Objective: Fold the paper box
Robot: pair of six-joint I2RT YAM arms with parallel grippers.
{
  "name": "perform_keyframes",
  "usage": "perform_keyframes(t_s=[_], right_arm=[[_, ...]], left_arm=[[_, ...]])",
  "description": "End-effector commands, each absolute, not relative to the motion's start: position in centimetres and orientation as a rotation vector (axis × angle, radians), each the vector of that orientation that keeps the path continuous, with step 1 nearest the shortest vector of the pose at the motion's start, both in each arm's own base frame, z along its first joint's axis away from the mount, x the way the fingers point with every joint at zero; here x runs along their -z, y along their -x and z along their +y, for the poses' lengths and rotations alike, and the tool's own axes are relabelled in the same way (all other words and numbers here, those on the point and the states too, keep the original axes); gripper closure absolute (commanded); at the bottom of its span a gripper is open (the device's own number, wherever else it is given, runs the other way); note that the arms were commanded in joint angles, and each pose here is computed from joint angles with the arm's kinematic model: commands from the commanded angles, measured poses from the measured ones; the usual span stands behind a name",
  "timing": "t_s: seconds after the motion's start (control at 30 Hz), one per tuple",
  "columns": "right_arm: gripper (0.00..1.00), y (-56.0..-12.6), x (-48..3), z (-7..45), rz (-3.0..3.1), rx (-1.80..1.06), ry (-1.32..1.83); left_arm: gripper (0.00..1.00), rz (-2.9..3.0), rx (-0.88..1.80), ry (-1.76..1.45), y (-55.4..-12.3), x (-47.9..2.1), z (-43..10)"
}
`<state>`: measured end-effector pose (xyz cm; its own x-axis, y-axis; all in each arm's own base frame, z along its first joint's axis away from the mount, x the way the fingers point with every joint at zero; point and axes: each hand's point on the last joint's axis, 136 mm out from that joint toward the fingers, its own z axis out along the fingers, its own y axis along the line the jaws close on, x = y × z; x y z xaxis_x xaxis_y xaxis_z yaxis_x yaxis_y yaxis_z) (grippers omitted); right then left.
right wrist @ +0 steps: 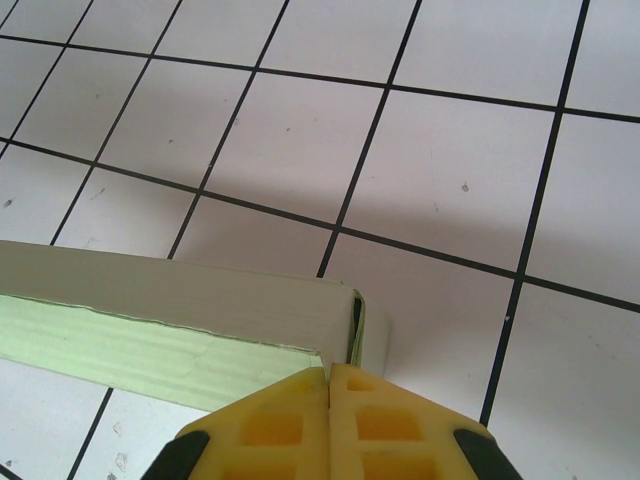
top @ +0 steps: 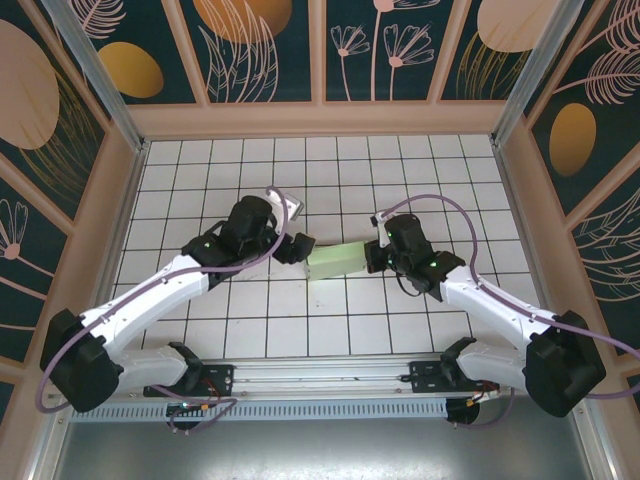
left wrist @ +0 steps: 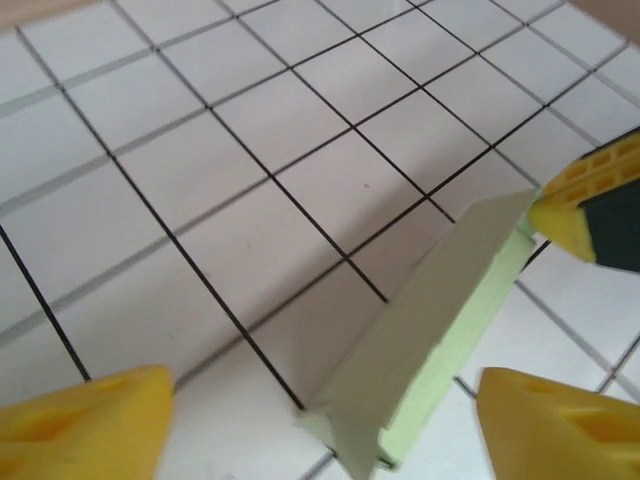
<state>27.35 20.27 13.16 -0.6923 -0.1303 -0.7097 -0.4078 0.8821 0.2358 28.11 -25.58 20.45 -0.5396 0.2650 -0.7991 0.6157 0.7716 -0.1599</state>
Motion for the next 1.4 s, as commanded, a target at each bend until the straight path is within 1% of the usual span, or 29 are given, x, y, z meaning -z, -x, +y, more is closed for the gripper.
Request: perform_keyframes(t_s=[0.0,0.03,0.07,0.17,0.43,0.63,0.73,0.8,0.87,1.0,1.1,1.17,1.27,1.37], right_arm=[[1.0,-27.2,-13.1,20.1,2.353,-0.462,0.367],[1.0,-27.2,-13.1,20.1,2.356,-0.462,0.366],[1.0,-27.2,-13.0,20.0,2.36,-0.46,0.364],[1.0,-27.2,-13.2,20.1,2.361,-0.464,0.357],[1.0,-27.3,-13.4,19.8,2.358,-0.452,0.333],[1.0,-27.2,-13.3,19.8,2.36,-0.458,0.333],[1.0,-27.2,-13.3,19.8,2.362,-0.458,0.335],[1.0,-27.2,-13.3,19.9,2.361,-0.461,0.338],[1.0,-27.2,-13.3,19.9,2.362,-0.463,0.336],[1.0,-27.2,-13.4,19.9,2.36,-0.464,0.336],[1.0,-27.2,-13.5,19.9,2.357,-0.466,0.336],[1.0,-27.2,-13.5,19.9,2.357,-0.465,0.335],[1.0,-27.2,-13.4,19.9,2.359,-0.463,0.332],[1.0,-27.2,-13.4,19.9,2.361,-0.462,0.33]], left_arm=[[0.59,2.207,0.601,-0.521,-27.4,-20.2,-24.8],[0.63,2.223,0.618,-0.512,-27.1,-20.0,-24.8],[0.63,2.235,0.643,-0.518,-26.8,-19.8,-25.0],[0.59,2.256,0.693,-0.525,-26.5,-19.3,-25.8],[0.62,2.317,0.677,-0.623,-26.5,-17.1,-27.2],[0.7,2.361,0.654,-0.665,-26.3,-15.5,-27.8],[0.78,2.362,0.65,-0.667,-26.6,-15.5,-28.1],[0.79,2.366,0.653,-0.668,-26.7,-15.5,-28.2],[0.82,2.368,0.65,-0.669,-26.7,-15.4,-28.2],[0.82,2.377,0.632,-0.668,-26.7,-15.1,-28.0],[0.75,2.388,0.616,-0.673,-26.6,-14.7,-27.8],[0.74,2.394,0.607,-0.674,-26.6,-14.5,-27.6],[0.74,2.402,0.597,-0.679,-26.4,-14.2,-27.5],[0.79,2.41,0.596,-0.687,-26.3,-14.0,-27.4]])
